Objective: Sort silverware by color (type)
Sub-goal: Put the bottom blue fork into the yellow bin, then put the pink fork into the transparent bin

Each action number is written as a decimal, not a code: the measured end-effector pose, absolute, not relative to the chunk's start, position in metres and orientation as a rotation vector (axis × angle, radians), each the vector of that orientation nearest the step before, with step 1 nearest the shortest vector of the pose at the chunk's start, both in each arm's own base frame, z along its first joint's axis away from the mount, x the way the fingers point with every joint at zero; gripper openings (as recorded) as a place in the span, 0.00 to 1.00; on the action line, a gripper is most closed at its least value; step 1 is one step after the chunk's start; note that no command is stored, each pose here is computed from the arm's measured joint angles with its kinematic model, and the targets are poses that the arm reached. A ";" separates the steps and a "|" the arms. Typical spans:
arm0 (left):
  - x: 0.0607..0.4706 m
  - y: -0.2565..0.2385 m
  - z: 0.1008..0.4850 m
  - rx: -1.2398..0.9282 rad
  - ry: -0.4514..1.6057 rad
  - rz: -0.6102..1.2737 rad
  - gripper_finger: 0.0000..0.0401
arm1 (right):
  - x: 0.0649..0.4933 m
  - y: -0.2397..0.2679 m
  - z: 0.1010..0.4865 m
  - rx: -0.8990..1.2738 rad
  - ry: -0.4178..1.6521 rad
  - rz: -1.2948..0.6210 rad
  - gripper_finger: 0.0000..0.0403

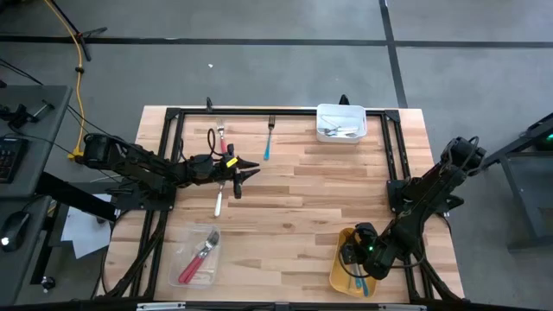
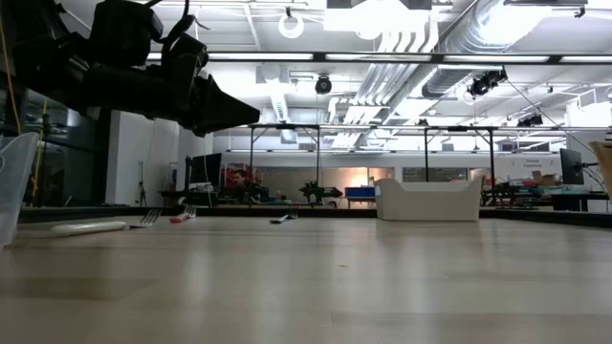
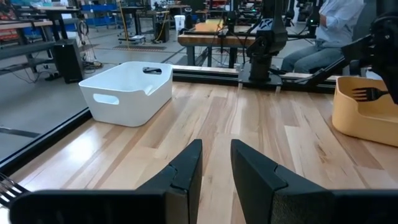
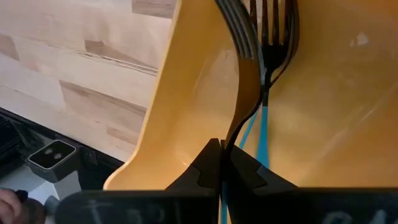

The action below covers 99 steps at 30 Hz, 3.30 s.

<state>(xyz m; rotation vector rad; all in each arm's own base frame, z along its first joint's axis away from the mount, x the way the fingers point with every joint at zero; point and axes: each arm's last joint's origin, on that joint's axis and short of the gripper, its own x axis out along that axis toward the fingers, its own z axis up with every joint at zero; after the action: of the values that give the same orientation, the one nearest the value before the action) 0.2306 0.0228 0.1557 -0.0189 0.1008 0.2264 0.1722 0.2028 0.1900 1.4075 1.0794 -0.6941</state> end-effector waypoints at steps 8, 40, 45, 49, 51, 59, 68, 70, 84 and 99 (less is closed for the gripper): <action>0.231 0.023 0.156 -0.022 0.100 0.226 0.20 | 0.169 0.199 0.188 1.366 1.086 -0.737 0.01; 0.235 0.025 0.161 0.025 0.086 0.216 0.20 | 0.214 0.086 0.230 0.575 1.002 -0.416 0.01; 0.241 0.032 0.167 0.015 0.077 0.173 0.20 | 0.246 0.041 0.212 0.456 0.767 -0.185 0.01; 0.249 0.041 0.168 -0.004 0.165 0.168 0.19 | 0.253 0.001 0.201 0.345 0.531 -0.088 0.00; 0.254 0.046 0.168 -0.026 0.235 0.185 0.18 | 0.252 -0.019 0.200 0.269 0.428 -0.090 0.00; 0.263 0.070 0.173 -0.186 0.609 0.300 0.11 | 0.245 -0.077 0.219 0.044 0.169 -0.225 0.00; 0.245 0.082 0.176 -0.321 0.973 0.594 0.17 | 0.238 -0.091 0.214 -0.002 0.197 -0.259 0.00; 0.240 0.080 0.172 -0.381 1.036 0.609 0.21 | 0.238 -0.092 0.213 -0.002 0.199 -0.245 0.00; 0.209 0.131 0.173 -0.618 1.009 0.965 0.42 | 0.238 -0.091 0.213 -0.023 0.202 -0.205 0.00; 0.190 0.188 0.144 -0.743 0.998 1.001 0.45 | 0.238 -0.091 0.213 -0.024 0.201 -0.205 0.00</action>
<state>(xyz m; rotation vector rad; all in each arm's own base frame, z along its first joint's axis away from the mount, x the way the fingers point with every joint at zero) 0.1897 0.1882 0.1438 -0.7431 0.9975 1.0007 0.2380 -0.0914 0.2131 -0.0238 0.2006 -0.2047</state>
